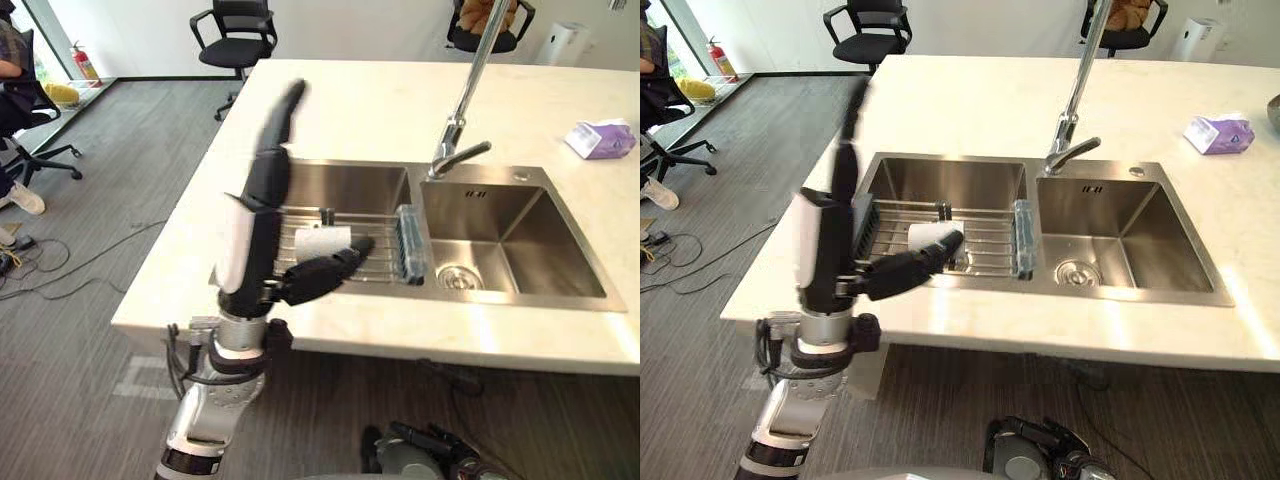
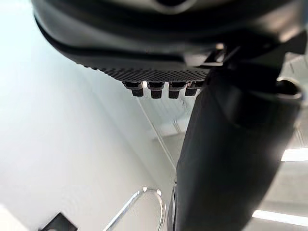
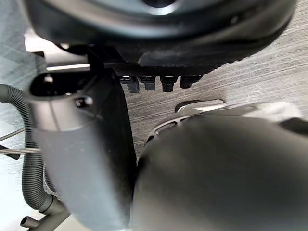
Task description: Walk over to the sink, pick up the cup, carry it to the dishwasher, place the cup inside the dishwasher, then close the dishwasher door
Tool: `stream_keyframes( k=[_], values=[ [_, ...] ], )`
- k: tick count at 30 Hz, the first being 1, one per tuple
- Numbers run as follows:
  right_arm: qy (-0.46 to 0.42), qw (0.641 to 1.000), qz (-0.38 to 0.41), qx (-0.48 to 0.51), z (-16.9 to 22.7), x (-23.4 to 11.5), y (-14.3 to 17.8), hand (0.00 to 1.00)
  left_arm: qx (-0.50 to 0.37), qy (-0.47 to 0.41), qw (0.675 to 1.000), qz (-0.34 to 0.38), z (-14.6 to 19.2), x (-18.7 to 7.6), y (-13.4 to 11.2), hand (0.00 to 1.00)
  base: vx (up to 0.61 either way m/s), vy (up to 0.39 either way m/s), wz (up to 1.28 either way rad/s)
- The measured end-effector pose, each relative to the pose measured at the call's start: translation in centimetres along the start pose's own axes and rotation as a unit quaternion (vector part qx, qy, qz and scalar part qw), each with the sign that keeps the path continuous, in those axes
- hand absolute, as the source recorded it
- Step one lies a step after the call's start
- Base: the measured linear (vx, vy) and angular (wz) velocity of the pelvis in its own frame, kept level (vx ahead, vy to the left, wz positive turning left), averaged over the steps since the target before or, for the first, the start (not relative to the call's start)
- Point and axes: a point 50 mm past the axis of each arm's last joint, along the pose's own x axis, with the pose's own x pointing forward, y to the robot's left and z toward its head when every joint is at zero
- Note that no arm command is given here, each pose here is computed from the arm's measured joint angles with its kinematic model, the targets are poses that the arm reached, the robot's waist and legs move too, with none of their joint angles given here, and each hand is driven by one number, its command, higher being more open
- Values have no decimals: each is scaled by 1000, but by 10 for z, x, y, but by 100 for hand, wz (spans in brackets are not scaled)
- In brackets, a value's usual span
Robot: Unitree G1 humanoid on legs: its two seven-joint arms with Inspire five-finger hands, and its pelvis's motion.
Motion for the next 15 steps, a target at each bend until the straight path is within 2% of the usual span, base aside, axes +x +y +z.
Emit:
stream_keyframes(
  k=[4, 10, 12, 15],
  values=[
    [44, 999, -9, 8, -16, -2, -9, 100, 11, 13, 997, -73, -5, 0, -7, 100, 258, -34, -10],
    [43, 999, -7, 5, -15, -2, -7, 100, 37, 14, 984, -171, -13, 17, -17, 100, 136, 121, -25],
    [43, 999, -8, 5, -15, -2, -7, 100, 53, 34, 965, -254, -27, 18, -27, 100, 9, 87, -2],
    [44, 999, -8, -1, -14, -1, -6, 100, 62, 88, 938, -330, -46, 3, -35, 100, -21, 43, -6]
  ],
)
